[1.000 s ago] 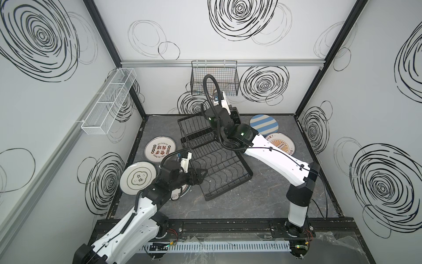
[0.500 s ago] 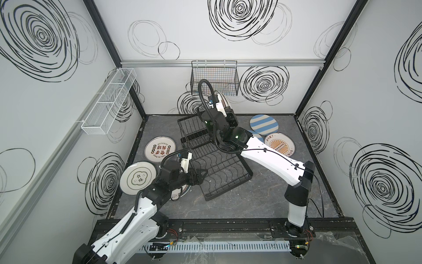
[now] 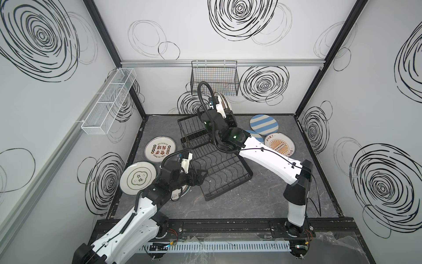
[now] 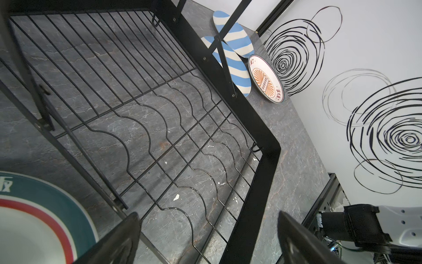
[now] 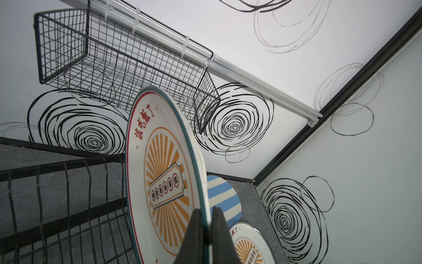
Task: Load plates into a dish rack
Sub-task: Place the plate on the dish rack, then pick up the plate from the top-right of the table.
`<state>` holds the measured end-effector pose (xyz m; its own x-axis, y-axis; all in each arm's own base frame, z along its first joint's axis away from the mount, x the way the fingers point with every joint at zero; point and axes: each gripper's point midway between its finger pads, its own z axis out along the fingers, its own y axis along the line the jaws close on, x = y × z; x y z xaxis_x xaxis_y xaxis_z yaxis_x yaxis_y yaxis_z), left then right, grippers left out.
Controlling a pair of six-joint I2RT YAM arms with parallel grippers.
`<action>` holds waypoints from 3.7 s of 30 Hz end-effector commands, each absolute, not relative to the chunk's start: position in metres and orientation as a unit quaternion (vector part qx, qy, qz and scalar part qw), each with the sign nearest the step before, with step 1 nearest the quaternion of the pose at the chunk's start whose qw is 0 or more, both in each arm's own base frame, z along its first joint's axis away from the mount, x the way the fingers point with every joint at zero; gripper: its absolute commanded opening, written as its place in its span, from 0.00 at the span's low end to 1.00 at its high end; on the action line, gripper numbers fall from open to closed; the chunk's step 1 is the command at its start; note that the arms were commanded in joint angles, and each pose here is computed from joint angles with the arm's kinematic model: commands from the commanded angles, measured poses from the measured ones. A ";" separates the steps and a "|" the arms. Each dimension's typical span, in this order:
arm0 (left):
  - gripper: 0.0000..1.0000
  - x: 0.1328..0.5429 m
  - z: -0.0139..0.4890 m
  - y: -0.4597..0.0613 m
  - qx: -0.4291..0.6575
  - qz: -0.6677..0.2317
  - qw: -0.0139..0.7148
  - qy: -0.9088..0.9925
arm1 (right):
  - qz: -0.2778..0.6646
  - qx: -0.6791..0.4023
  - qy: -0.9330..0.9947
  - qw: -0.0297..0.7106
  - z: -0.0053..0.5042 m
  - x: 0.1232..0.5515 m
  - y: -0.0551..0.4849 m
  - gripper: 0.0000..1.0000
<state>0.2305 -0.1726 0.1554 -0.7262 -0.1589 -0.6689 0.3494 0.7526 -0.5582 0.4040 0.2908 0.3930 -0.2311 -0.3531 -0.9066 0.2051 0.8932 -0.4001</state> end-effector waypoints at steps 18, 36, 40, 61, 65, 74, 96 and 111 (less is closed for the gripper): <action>0.96 0.244 0.190 -0.168 0.071 -0.317 0.409 0.853 | -0.211 -0.045 0.760 0.614 0.401 0.412 0.287 0.27; 0.96 0.252 0.214 -0.165 0.091 -0.287 0.427 0.853 | -0.044 -0.045 0.762 0.644 0.459 0.401 0.273 0.69; 0.96 0.252 0.222 -0.164 0.092 -0.282 0.430 0.853 | 0.014 -0.031 0.754 0.656 0.482 0.392 0.252 0.74; 0.96 0.228 0.198 -0.256 0.191 -0.319 0.392 0.842 | 0.180 0.193 0.822 0.505 0.255 0.357 0.039 0.76; 0.96 0.230 0.189 -0.255 0.191 -0.314 0.387 0.845 | 0.205 0.268 0.817 0.467 0.197 0.351 -0.001 0.75; 0.96 0.253 0.173 -0.216 0.112 -0.358 0.378 0.846 | 0.196 0.397 0.786 0.431 0.124 0.331 -0.082 0.72; 0.96 0.275 0.151 -0.153 0.018 -0.304 0.390 0.869 | 0.243 0.435 0.807 0.318 0.028 0.375 -0.117 0.64; 0.96 0.285 0.146 -0.133 -0.017 -0.282 0.394 0.875 | 0.246 0.439 0.816 0.285 -0.001 0.388 -0.123 0.59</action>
<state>0.2794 -0.1383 0.1428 -0.7095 -0.2285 -0.6666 0.2083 0.8357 -0.5081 0.4061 -0.1267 0.0337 -0.4269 0.8383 -0.3391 0.4838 0.5285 0.6975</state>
